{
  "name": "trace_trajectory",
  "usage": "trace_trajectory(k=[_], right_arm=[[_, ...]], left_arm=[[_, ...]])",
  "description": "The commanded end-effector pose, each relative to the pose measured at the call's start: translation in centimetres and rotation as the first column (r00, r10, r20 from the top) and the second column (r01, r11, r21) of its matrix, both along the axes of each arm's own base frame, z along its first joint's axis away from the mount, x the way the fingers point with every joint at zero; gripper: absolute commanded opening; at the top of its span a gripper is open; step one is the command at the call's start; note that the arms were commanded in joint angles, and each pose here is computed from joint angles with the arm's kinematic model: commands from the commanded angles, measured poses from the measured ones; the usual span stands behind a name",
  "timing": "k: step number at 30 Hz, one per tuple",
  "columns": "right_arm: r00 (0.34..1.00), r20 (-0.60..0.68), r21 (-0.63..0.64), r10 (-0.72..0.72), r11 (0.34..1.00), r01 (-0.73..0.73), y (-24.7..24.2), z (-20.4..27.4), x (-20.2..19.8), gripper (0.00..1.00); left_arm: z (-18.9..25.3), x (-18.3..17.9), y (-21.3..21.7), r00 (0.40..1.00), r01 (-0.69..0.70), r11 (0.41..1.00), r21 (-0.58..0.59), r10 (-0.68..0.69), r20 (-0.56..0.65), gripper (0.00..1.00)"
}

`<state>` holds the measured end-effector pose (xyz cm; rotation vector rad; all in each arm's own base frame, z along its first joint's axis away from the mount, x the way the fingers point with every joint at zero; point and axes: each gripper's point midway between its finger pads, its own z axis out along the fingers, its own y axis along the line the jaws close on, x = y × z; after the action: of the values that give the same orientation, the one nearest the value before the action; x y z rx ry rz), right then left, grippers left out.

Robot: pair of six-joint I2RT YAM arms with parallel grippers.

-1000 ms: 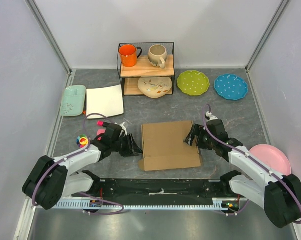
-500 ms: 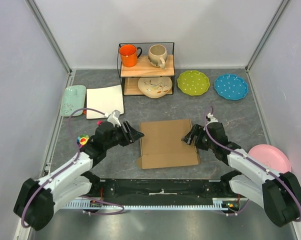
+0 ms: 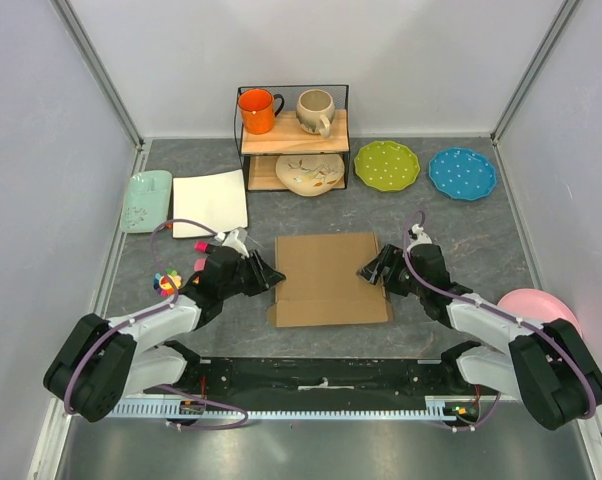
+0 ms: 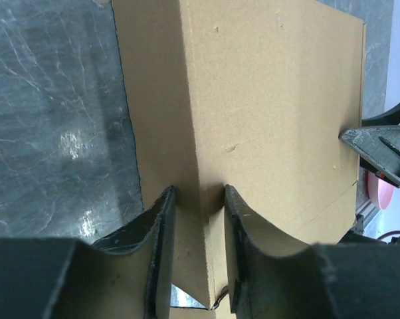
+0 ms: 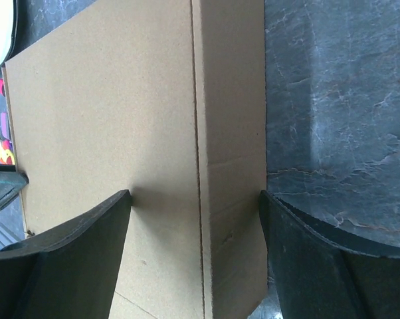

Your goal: Fold the paper box

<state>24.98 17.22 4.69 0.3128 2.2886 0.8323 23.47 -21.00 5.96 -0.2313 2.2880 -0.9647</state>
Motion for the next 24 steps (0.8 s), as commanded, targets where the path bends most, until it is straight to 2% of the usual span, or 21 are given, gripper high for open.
trace_trajectory(k=[1,4,8,11,14,15,16,20,24], right_arm=[[0.998,-0.055,-0.084,-0.017,0.996,0.012,-1.1,-2.4,-1.0,0.85],[0.999,-0.001,-0.139,-0.050,0.989,0.050,-2.0,-1.0,0.6,0.90],[0.996,0.040,-0.158,-0.075,0.984,0.080,-2.5,0.4,2.3,0.90],[0.998,0.035,-0.147,-0.055,0.987,0.060,-2.0,0.2,3.0,0.81],[0.998,0.014,-0.127,-0.055,0.990,0.056,-1.6,-0.8,3.0,0.67],[0.998,0.011,-0.119,-0.058,0.991,0.059,-1.6,-1.1,3.0,0.60],[0.998,0.013,-0.110,-0.060,0.992,0.061,-1.4,-1.3,3.0,0.57],[0.998,-0.021,-0.097,-0.063,0.993,0.061,-1.1,-2.5,3.0,0.53],[0.997,-0.022,-0.100,-0.069,0.993,0.067,-1.1,-2.3,3.3,0.54]], left_arm=[[-0.9,1.4,1.3,0.998,-0.046,0.994,0.103,0.041,0.049,0.31],[-0.4,1.8,1.7,0.996,-0.074,0.991,0.113,0.067,0.065,0.30],[0.1,2.5,1.8,0.995,-0.082,0.987,0.138,0.072,0.075,0.30],[-0.1,2.8,1.5,0.996,-0.074,0.986,0.147,0.066,0.058,0.30],[-0.6,3.0,1.2,0.996,-0.077,0.987,0.139,0.071,0.048,0.29],[-0.7,3.2,1.2,0.996,-0.082,0.987,0.138,0.076,0.047,0.29],[-0.6,3.5,1.1,0.995,-0.087,0.987,0.132,0.081,0.051,0.29],[-0.5,4.8,0.7,0.994,-0.098,0.985,0.141,0.091,0.055,0.29],[-0.3,6.0,0.5,0.994,-0.103,0.983,0.153,0.098,0.045,0.28]])
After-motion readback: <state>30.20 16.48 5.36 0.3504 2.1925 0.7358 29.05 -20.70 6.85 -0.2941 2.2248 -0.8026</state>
